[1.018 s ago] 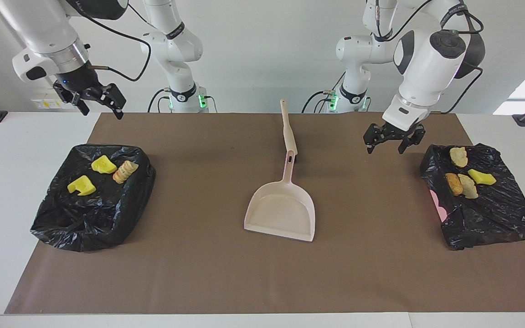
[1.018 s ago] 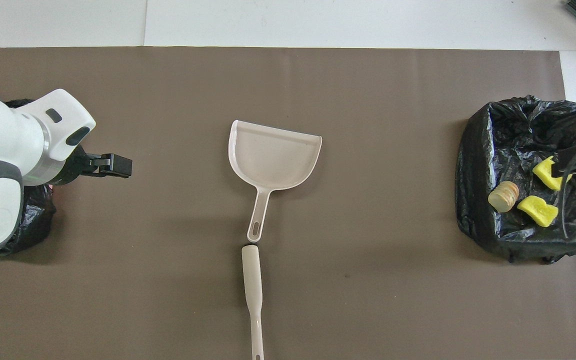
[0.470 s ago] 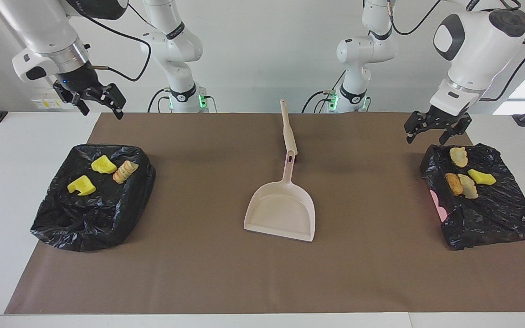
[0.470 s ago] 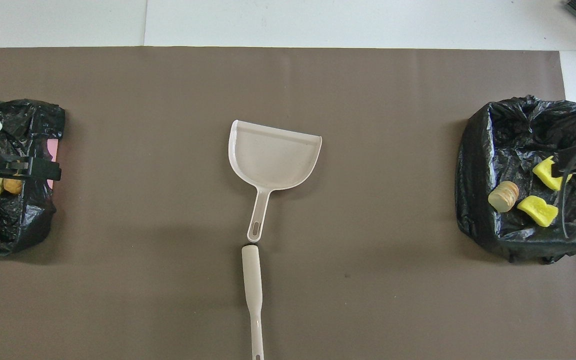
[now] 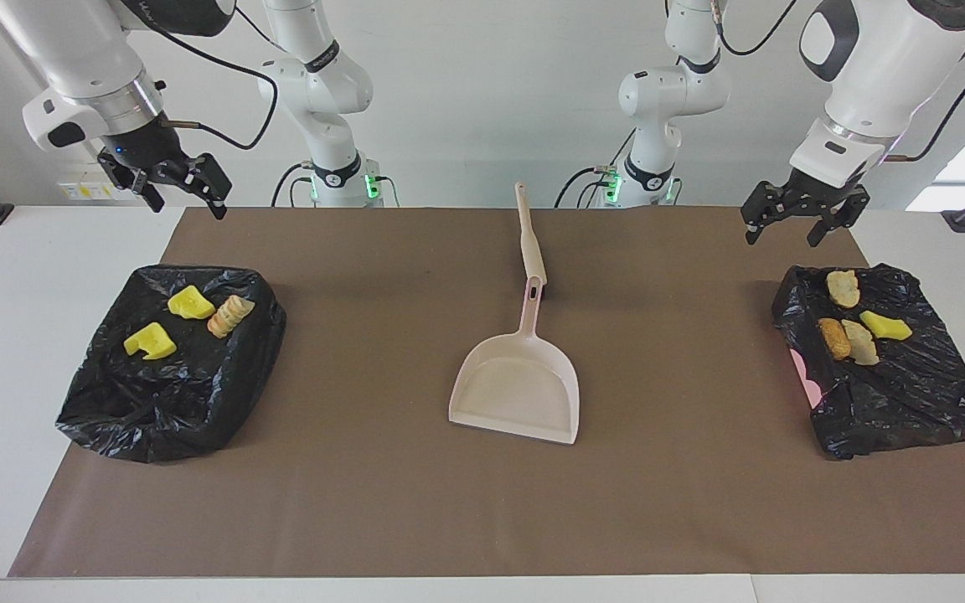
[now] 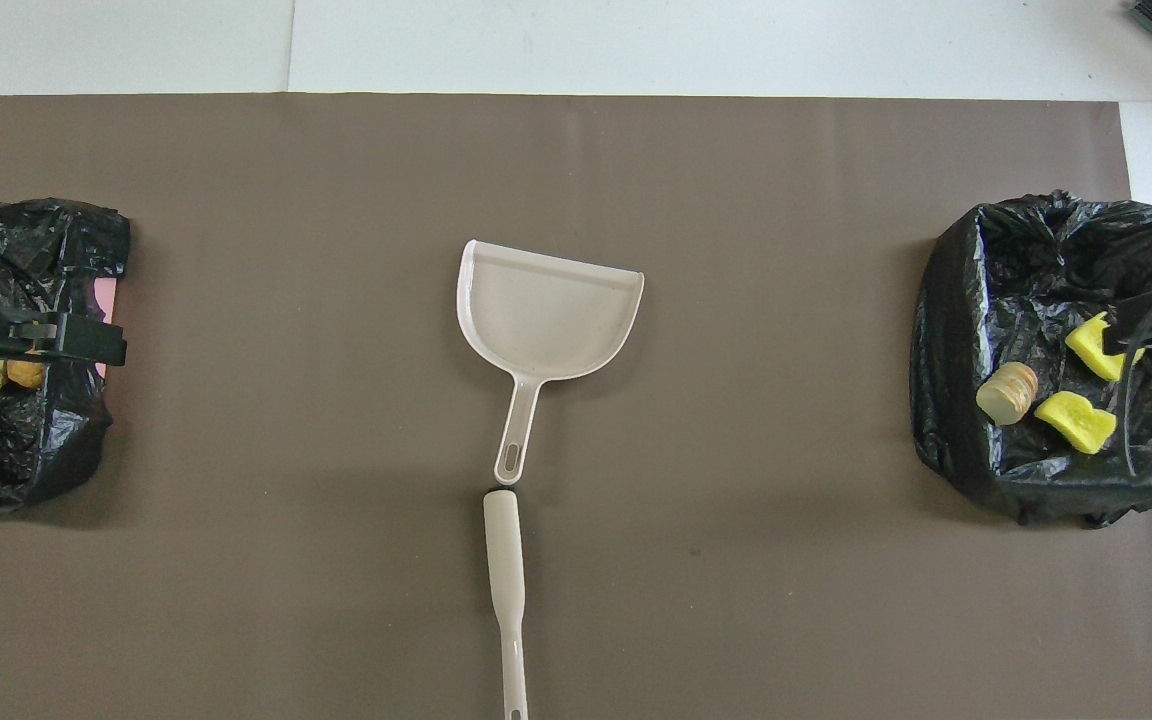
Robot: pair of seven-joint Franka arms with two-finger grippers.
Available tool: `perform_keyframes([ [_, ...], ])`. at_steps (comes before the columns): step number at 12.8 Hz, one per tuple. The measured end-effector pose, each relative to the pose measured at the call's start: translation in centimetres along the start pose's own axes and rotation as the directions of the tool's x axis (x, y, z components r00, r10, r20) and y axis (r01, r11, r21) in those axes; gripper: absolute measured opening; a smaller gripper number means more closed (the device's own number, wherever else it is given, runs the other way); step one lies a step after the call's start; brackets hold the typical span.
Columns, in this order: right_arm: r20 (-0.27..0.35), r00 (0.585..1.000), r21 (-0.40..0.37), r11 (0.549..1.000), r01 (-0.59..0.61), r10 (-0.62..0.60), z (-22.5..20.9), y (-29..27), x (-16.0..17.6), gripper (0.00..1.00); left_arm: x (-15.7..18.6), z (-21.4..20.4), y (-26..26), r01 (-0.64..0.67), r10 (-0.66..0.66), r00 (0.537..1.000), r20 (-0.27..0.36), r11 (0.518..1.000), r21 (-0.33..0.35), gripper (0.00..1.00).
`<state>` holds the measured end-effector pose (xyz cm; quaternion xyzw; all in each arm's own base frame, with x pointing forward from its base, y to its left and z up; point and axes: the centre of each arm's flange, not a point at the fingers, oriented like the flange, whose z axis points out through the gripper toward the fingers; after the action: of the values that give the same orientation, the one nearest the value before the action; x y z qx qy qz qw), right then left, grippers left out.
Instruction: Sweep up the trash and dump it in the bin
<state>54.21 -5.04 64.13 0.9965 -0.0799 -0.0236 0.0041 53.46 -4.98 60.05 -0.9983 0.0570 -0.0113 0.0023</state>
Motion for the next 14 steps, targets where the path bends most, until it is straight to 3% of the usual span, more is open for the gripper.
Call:
perform_keyframes([
  [5,0.000,1.000,0.000,1.000,0.000,0.000,0.0,0.0,0.0,1.00,-0.7,-4.0,1.0,-0.005,0.005,1.000,0.002,1.000,0.026,1.00],
  [14,0.000,1.000,0.000,1.000,0.000,0.000,0.0,0.0,0.0,1.00,-0.2,-4.4,0.7,0.037,-0.037,0.999,-0.021,0.999,0.012,1.00],
])
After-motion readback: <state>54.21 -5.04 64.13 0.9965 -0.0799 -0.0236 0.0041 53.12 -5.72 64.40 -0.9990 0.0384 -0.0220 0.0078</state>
